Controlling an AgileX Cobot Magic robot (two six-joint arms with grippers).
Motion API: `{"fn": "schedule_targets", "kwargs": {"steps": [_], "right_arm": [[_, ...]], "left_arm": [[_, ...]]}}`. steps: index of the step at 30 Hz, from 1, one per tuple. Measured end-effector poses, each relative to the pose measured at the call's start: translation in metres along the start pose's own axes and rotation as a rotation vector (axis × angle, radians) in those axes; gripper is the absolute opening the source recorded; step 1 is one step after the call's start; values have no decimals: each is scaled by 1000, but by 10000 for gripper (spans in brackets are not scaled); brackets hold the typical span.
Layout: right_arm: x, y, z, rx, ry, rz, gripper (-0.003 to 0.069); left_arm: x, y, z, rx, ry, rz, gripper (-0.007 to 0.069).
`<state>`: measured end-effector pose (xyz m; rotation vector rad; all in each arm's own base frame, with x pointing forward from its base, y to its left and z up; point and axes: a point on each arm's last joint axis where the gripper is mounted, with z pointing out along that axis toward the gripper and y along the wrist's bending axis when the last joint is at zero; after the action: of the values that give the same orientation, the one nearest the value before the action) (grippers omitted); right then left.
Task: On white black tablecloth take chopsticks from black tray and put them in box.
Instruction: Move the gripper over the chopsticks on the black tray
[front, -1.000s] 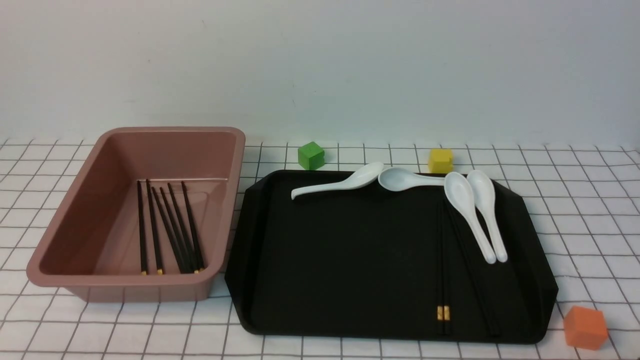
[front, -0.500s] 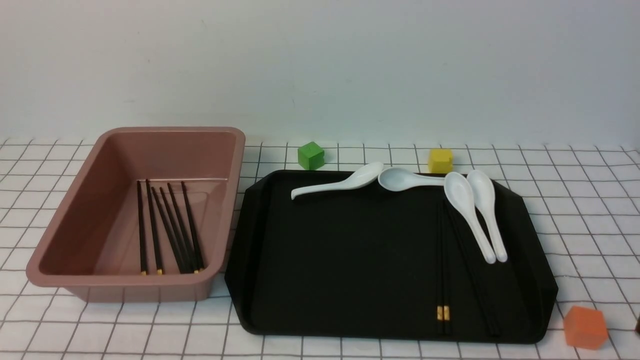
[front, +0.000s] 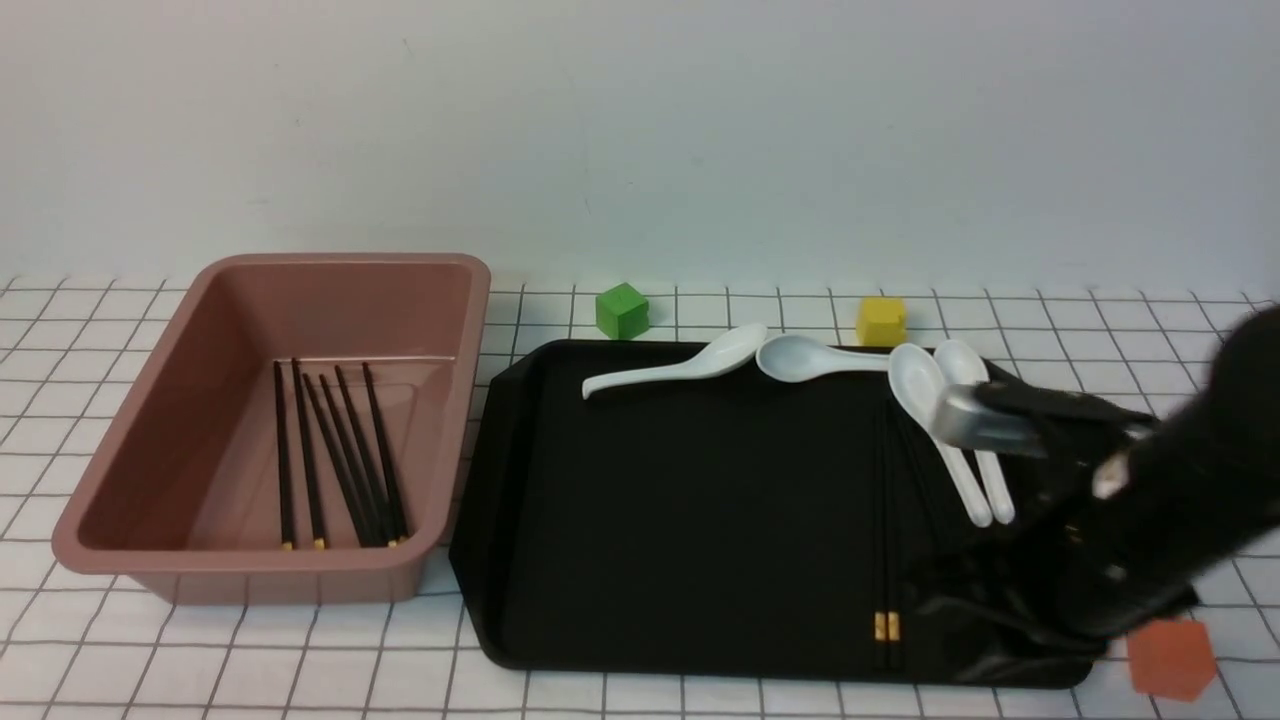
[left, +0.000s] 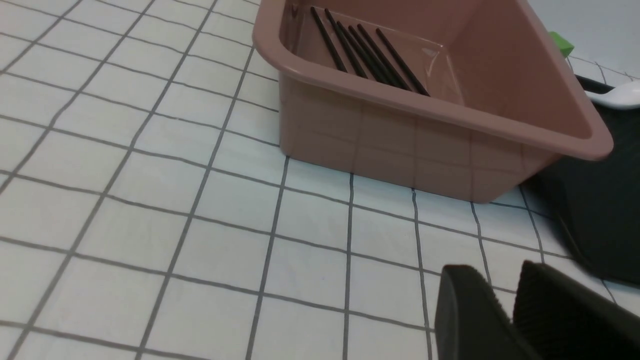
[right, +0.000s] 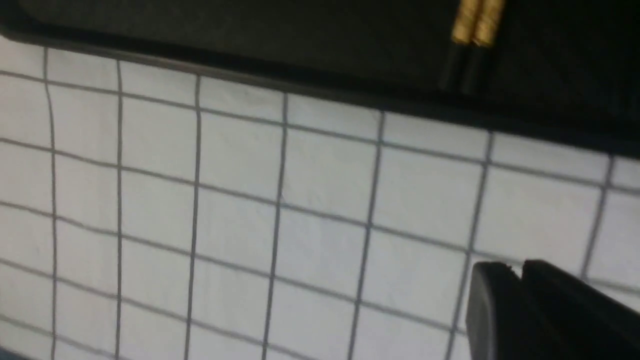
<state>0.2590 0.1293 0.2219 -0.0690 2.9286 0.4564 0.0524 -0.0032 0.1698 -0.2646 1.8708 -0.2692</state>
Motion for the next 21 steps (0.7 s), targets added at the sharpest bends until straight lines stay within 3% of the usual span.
{"fn": "schedule_targets", "kwargs": {"steps": [4,11,17,21], "right_arm": [[-34,24,31,106,7,3,234],[-63,21,75,273,48,68,386],[-64,18,88,291,63,74,387],[-65,18,95,288,73,88,316]], "left_arm": [[0,0,0,0,0,0,165],[0,0,0,0,0,0,174],[0,0,0,0,0,0,183],[0,0,0,0,0,0,187]]}}
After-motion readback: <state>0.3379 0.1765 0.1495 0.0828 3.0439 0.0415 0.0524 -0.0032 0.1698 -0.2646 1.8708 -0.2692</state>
